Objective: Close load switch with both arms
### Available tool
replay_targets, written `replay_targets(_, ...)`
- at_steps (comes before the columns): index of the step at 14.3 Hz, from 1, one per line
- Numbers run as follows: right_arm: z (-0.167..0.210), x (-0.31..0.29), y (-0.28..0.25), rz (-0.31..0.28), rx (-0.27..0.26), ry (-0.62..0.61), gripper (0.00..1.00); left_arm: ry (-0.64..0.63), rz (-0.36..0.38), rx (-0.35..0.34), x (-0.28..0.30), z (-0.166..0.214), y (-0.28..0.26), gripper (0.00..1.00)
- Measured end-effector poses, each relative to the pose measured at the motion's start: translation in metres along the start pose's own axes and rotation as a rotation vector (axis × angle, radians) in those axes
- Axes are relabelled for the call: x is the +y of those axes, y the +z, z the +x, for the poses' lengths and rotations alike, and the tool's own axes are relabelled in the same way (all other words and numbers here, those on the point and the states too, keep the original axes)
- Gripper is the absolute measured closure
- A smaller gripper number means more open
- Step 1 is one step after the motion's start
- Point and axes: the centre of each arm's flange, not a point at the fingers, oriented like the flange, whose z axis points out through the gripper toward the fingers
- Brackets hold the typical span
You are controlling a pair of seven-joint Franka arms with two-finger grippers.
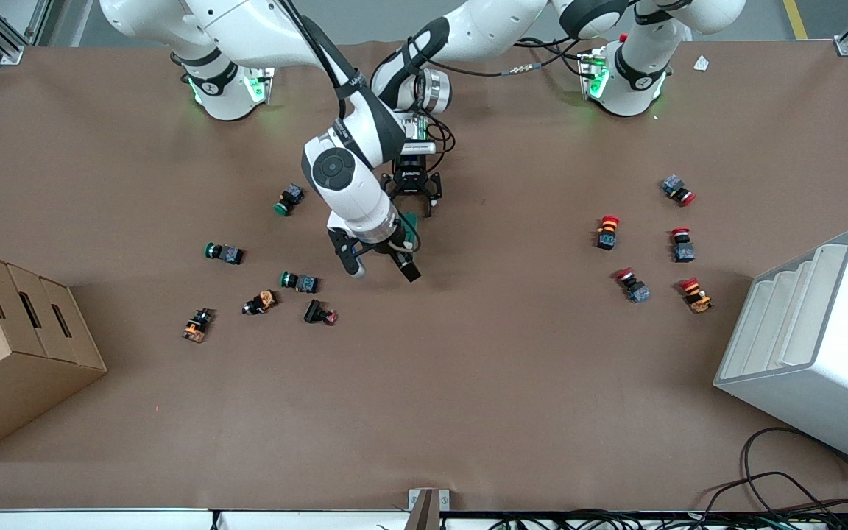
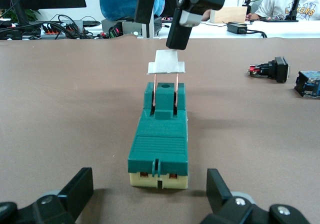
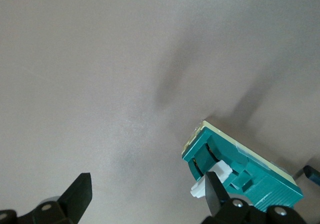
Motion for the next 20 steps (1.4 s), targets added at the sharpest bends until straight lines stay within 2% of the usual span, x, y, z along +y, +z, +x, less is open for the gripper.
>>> replay_targets(7, 0.001, 0.0, 0.007, -0.005, 0.003, 0.001, 0.0, 0.002, 0.003, 0.006, -0.001, -0.001, 0.0, 0.0)
replay_targets(20, 0.021, -0.005, 0.058, -0.04, 0.029, 0.019, 0.0, 0.012, 0.015, 0.028, -0.004, -0.004, 0.0, 0.0)
